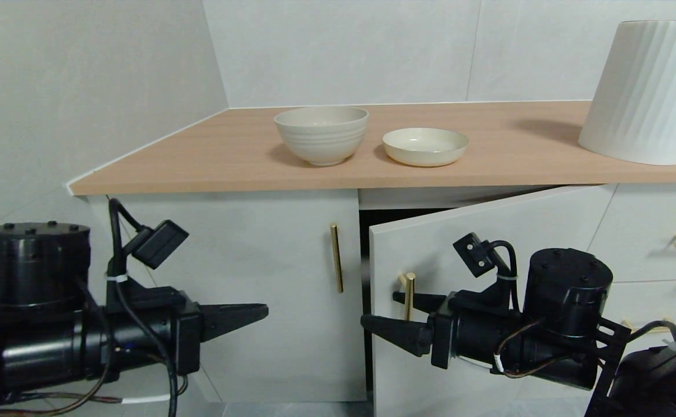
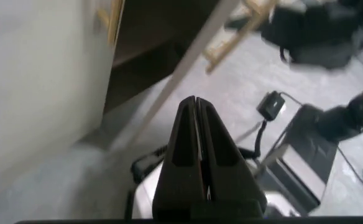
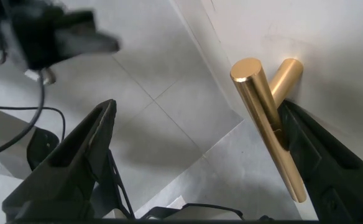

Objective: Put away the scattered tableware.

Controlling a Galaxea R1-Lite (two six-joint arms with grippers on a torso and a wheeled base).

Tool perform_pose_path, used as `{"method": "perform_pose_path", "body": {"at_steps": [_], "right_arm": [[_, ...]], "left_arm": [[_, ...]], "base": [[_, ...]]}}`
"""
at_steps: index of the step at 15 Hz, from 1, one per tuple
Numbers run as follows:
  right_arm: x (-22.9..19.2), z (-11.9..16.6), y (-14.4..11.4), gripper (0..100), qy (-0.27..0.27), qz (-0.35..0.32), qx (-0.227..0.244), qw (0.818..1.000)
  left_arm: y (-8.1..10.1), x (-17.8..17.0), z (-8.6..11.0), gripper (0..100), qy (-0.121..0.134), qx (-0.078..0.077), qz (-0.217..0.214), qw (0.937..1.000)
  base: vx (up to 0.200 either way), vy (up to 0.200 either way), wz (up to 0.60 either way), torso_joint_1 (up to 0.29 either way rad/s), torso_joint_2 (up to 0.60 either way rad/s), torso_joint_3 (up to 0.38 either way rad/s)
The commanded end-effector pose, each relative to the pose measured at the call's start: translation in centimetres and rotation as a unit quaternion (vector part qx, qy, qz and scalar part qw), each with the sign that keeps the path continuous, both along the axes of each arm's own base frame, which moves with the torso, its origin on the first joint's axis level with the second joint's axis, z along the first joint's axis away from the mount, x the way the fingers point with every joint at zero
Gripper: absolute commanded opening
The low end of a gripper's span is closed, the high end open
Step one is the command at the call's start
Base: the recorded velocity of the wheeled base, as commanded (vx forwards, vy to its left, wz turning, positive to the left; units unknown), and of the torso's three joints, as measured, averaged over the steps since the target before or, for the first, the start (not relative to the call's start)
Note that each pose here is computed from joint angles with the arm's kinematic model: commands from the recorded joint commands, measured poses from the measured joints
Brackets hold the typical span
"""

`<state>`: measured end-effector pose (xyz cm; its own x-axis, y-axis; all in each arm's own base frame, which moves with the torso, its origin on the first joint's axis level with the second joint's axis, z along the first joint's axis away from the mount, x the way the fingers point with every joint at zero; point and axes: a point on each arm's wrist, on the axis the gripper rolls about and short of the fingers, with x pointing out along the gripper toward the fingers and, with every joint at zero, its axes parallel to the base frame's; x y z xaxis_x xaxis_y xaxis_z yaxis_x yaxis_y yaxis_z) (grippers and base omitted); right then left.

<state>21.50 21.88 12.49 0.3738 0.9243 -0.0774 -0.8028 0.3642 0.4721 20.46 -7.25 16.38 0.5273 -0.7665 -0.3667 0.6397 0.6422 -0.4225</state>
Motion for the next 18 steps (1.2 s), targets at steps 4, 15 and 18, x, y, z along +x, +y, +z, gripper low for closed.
{"method": "perform_pose_path", "body": {"at_steps": [4,15,18], "right_arm": [[-0.1,0.1,-0.1,100,-0.001,0.0,0.0,1.0],[-0.1,0.0,-0.1,100,-0.002,0.001,-0.001,1.0],[-0.2,0.0,-0.2,100,-0.002,0.001,-0.002,1.0]], "left_arm": [[-3.9,6.9,-3.5,0,0.017,0.0,-0.02,0.9997],[-10.2,8.8,-10.1,0,-0.085,-0.013,0.019,0.9961],[-11.2,8.9,-10.8,0,-0.122,-0.034,0.016,0.9919]], "base": [[0.0,0.0,0.0,0.0,0.0,0.0],[0.0,0.0,0.0,0.0,0.0,0.0],[0.0,0.0,0.0,0.0,0.0,0.0]]}}
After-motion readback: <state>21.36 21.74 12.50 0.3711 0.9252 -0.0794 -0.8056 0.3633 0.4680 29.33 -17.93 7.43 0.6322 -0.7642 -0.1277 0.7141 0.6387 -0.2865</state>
